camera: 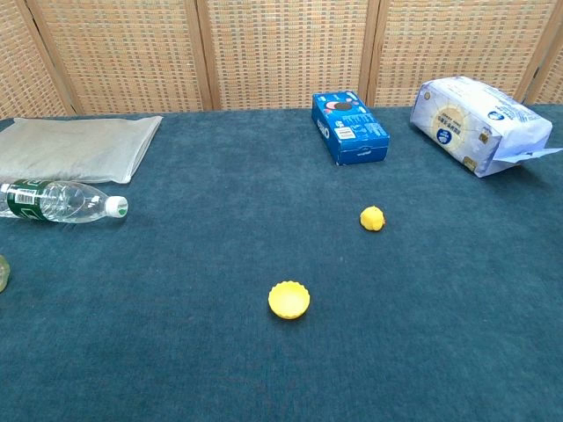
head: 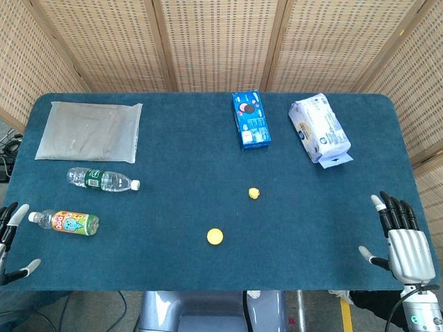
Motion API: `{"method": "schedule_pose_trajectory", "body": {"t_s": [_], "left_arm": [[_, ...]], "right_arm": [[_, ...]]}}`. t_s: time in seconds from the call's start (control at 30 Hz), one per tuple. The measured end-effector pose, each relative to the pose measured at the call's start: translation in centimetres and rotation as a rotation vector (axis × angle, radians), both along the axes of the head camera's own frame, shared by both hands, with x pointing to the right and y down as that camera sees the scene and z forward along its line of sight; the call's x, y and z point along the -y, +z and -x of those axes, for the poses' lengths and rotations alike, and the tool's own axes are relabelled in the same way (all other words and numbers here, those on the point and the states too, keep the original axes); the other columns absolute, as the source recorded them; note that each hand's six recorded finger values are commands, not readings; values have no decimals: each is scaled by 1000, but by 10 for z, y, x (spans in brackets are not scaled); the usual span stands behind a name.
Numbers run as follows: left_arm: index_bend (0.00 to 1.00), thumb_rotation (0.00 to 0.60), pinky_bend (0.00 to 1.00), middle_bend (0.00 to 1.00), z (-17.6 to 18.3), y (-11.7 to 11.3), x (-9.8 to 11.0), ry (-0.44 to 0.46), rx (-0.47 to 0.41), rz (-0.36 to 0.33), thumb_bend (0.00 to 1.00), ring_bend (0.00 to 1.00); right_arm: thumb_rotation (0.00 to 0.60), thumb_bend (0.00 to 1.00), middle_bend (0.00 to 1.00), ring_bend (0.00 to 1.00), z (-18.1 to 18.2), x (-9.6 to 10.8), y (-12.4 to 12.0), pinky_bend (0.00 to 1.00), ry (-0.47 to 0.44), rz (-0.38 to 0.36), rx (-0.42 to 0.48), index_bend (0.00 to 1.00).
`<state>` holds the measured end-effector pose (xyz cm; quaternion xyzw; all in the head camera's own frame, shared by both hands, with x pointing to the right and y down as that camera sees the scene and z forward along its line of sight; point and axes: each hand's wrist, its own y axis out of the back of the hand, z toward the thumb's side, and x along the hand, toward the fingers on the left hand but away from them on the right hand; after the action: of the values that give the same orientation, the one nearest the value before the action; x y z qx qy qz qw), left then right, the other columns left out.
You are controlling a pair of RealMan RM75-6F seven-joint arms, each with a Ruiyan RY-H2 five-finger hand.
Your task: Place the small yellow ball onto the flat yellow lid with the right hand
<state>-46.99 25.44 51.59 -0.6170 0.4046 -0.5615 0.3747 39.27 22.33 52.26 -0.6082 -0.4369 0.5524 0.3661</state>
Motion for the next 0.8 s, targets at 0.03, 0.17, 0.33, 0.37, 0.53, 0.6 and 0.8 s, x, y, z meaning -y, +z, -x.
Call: {"method": "schedule_pose_trajectory", "body": {"t_s": [0.03,0.17,0.33,0.37,0.53,0.6,0.8], "left_arm": [[0,600,0,0,-1,1,0,2,0,3,39,0],[0,600,0,0,-1,3,0,6,2,5,39,0],[0,600,0,0,-3,4,1,12,5,6,38,0],[0,600,0,0,-3,5,1,12,5,7,38,0],[0,600,0,0,-4,9,3,15,12,11,39,0],[0,600,0,0,-4,12,5,12,17,16,38,0],[0,600,0,0,-3,19,10,0,34,21,41,0]], "right_arm": [[600,0,0,0,0,0,0,0,1,-1,1,0],[600,0,0,0,0,0,-1,0,0,-1,6,0],[600,0,0,0,2,-2,2,0,-10,15,6,0],[600,0,0,0,3,-1,3,0,-13,19,10,0],[600,0,0,0,16,9,12,0,-44,45,49,46],[600,0,0,0,25,19,20,0,-70,64,67,85],[600,0,0,0,63,62,56,0,-177,137,103,239]]}}
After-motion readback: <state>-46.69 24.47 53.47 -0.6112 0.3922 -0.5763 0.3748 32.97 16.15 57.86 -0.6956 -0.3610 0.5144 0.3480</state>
